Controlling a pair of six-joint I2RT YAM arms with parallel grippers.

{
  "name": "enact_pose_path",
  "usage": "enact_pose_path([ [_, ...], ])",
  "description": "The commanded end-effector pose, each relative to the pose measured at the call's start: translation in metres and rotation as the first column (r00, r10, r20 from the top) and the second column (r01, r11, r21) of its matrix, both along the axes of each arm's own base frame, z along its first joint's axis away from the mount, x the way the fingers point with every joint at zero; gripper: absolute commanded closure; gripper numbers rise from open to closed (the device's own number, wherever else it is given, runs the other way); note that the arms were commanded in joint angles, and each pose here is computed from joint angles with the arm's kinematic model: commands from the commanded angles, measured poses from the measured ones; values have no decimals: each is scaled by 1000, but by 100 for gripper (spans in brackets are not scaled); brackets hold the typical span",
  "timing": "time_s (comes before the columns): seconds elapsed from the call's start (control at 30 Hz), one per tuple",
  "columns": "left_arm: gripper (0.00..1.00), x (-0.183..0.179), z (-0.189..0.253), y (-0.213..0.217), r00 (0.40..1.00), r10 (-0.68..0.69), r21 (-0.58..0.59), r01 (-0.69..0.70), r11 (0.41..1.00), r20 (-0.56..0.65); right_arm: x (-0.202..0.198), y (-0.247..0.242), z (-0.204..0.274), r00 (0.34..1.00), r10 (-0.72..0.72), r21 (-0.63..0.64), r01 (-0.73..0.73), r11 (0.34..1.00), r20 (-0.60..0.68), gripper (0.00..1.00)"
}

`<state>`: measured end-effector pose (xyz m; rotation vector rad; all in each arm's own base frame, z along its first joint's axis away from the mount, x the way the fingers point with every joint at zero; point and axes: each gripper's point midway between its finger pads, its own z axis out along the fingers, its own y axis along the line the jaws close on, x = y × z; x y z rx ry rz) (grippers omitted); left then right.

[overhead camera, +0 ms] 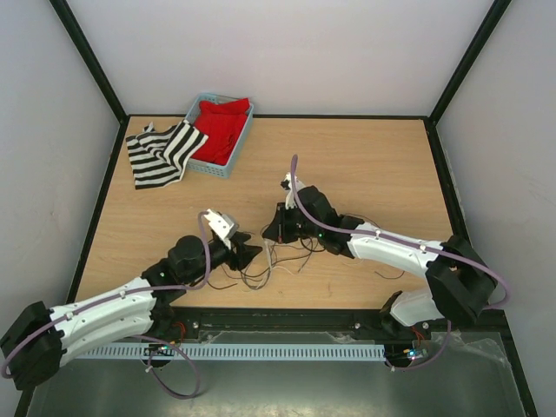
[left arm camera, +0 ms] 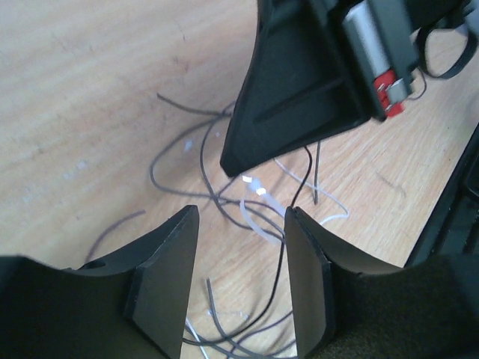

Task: Zip-tie the wires
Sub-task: Tie the cable at the center of the board.

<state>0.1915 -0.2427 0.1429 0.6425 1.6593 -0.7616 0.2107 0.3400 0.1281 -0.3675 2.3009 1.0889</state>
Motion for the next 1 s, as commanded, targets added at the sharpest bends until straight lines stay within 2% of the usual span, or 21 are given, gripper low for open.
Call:
enact_pose_path([
  [0.0,49,0,-11,-5,987,43,-38,-49,998,-156,12,-10,5,991,-133,8,134,991,-18,100],
  [0.13,50,2,-15,-10,979,57,-26,-63,998,-193,12,-9,5,988,-148,23,149,989,-35,100],
  [0.53,51,13,3,-30,981,68,-28,-74,997,-179,10,-9,4,985,-160,39,163,986,-61,100],
  [0.97,60,22,-11,-33,967,146,9,-147,989,-207,11,-9,5,974,-203,71,210,975,-95,100],
])
